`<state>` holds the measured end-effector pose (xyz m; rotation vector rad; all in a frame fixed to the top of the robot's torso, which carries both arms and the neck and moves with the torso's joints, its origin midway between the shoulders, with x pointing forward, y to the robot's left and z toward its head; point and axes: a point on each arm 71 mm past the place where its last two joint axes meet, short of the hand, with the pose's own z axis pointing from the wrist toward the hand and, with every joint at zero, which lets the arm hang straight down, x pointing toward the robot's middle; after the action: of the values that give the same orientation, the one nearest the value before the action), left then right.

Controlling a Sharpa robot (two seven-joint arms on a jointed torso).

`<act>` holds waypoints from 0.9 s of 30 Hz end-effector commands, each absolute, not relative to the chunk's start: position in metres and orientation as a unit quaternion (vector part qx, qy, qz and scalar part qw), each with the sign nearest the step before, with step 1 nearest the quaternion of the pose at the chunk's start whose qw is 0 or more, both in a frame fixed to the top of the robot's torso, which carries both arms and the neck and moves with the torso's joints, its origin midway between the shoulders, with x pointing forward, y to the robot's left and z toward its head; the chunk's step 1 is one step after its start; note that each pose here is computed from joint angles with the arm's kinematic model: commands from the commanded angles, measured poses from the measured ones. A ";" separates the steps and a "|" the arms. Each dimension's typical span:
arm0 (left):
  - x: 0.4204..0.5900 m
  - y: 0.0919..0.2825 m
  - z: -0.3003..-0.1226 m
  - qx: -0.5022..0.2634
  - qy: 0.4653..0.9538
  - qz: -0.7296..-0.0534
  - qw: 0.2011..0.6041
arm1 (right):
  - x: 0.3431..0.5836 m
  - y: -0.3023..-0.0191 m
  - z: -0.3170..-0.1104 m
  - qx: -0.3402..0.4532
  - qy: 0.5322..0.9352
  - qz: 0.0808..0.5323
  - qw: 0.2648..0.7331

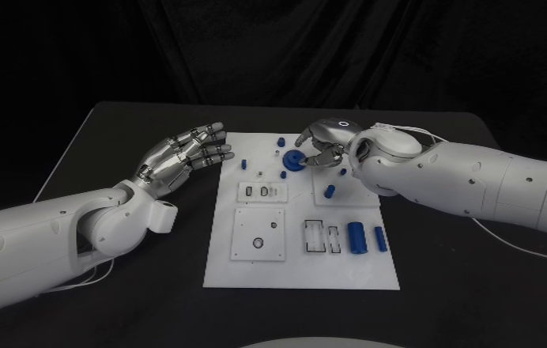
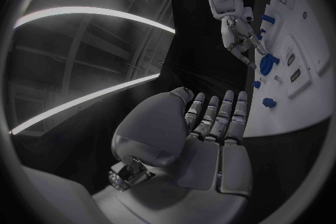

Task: Assemble the parts on the task board

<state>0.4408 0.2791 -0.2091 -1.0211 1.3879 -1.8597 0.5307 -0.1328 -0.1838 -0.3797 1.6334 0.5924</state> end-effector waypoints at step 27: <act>0.441 0.277 -0.203 -0.366 0.487 -0.731 0.307 | 0.535 -0.121 -0.194 -0.171 0.732 0.245 0.612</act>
<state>0.4418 0.2762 -0.2099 -1.0193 1.3916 -1.8669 0.5362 -0.1198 -0.1888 -0.3919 1.6757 0.5731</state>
